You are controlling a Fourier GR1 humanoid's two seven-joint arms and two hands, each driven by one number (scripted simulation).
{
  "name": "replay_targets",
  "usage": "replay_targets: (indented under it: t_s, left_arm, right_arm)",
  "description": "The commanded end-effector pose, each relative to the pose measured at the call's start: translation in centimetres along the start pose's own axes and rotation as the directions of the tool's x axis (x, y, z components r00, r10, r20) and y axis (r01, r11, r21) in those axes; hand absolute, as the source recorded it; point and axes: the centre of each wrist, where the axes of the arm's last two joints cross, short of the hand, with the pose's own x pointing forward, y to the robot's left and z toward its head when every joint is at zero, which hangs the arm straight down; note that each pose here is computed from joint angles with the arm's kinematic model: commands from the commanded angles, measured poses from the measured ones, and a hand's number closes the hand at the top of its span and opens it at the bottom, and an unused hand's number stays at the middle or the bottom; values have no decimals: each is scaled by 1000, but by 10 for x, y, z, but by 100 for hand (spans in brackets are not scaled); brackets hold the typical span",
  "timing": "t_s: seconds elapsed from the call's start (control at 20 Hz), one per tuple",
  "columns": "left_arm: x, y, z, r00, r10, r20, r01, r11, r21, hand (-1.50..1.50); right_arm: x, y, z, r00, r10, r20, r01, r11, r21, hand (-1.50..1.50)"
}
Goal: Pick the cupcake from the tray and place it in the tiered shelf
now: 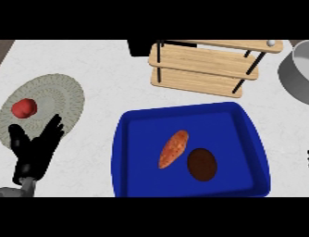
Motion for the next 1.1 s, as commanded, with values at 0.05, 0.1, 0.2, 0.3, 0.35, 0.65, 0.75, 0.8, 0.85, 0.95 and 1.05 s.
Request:
replay_targets:
  t_s: [0.05, 0.1, 0.2, 0.3, 0.35, 0.65, 0.75, 0.8, 0.85, 0.95, 1.05]
  left_arm:
    - [-1, -12, -1, 1000, 2, -7, -2, 1000, -2, 0]
    - [3, -6, 0, 999, -4, -31, 4, 1000, -16, 0]
    - [10, -12, -5, 1000, -18, -7, 18, 999, -44, 0]
    - [5, 1, -2, 1000, -18, -4, 18, 999, -35, 0]
    - [15, -11, -1, 1000, -20, -20, 19, 998, -60, 0]
    - [11, -23, -12, 1000, -32, 0, 31, 998, -61, 0]
    - [16, -23, -13, 1000, -26, -4, 25, 998, -57, 0]
    - [26, -14, -16, 1000, -25, -3, 25, 998, -54, 0]
    - [11, -3, -22, 1000, -6, 8, 6, 999, -45, 0]
    - [11, -21, -2, 1000, -23, -15, 22, 998, -50, 0]
    - [-2, -12, -12, 1000, -12, -24, 11, 999, -46, 0]
  right_arm:
    - [52, 3, 30, 999, 40, -14, -38, 992, 124, -150]
    - [58, 0, 39, 997, 69, -25, -64, 984, 166, -150]
    - [81, 9, 14, 994, 97, -59, -87, 984, 152, -150]
    - [102, 11, 28, 980, 174, -100, -158, 976, 153, -150]
    - [110, 16, 25, 974, 188, -130, -167, 973, 158, -150]
    - [135, 51, -4, 945, 234, -228, -221, 972, 78, -150]
    - [136, 68, -10, 919, 293, -264, -285, 956, 69, -150]
    - [135, 74, -13, 904, 318, -287, -307, 948, 83, -150]
    - [144, 72, -17, 892, 332, -307, -316, 943, 100, -150]
    - [154, 95, -17, 886, 331, -324, -316, 943, 100, -150]
    - [154, 110, -25, 865, 362, -347, -333, 932, 143, -150]
